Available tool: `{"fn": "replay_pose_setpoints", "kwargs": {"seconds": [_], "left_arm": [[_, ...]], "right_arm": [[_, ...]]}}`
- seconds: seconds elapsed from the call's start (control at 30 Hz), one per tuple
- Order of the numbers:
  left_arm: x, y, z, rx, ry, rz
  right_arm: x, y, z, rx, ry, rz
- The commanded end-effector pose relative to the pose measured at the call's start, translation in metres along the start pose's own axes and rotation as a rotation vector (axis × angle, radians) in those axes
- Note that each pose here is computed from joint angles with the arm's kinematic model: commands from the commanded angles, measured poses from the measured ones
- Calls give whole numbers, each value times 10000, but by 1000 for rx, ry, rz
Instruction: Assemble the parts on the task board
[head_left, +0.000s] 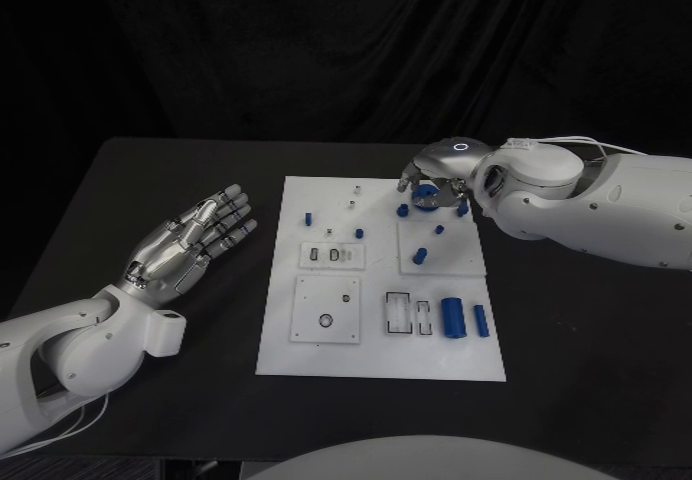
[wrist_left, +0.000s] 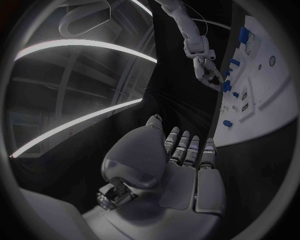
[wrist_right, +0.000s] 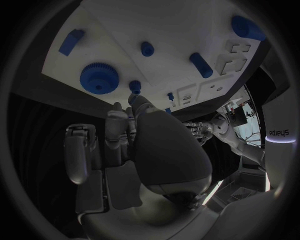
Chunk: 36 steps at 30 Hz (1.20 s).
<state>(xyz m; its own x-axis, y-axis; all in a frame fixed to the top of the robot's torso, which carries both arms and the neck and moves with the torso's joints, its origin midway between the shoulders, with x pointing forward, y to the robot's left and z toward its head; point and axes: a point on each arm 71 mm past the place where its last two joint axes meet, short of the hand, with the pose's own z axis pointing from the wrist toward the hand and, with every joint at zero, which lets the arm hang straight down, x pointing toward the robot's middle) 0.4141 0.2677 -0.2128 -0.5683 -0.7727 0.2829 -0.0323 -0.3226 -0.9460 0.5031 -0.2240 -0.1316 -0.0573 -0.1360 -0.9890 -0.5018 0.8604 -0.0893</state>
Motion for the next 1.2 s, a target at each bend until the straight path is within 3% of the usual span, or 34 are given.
{"fn": "replay_pose_setpoints", "kwargs": {"seconds": [0.03, 0.53, 1.2], "left_arm": [[7, -140, 1, 188, 9, -15], [-19, -114, 0, 174, 7, -14], [-43, -47, 24, 146, 18, -22]], "right_arm": [[19, 18, -12, -17, 8, -11], [92, 39, 41, -37, 7, -7], [271, 84, 152, -48, 43, 24]]}}
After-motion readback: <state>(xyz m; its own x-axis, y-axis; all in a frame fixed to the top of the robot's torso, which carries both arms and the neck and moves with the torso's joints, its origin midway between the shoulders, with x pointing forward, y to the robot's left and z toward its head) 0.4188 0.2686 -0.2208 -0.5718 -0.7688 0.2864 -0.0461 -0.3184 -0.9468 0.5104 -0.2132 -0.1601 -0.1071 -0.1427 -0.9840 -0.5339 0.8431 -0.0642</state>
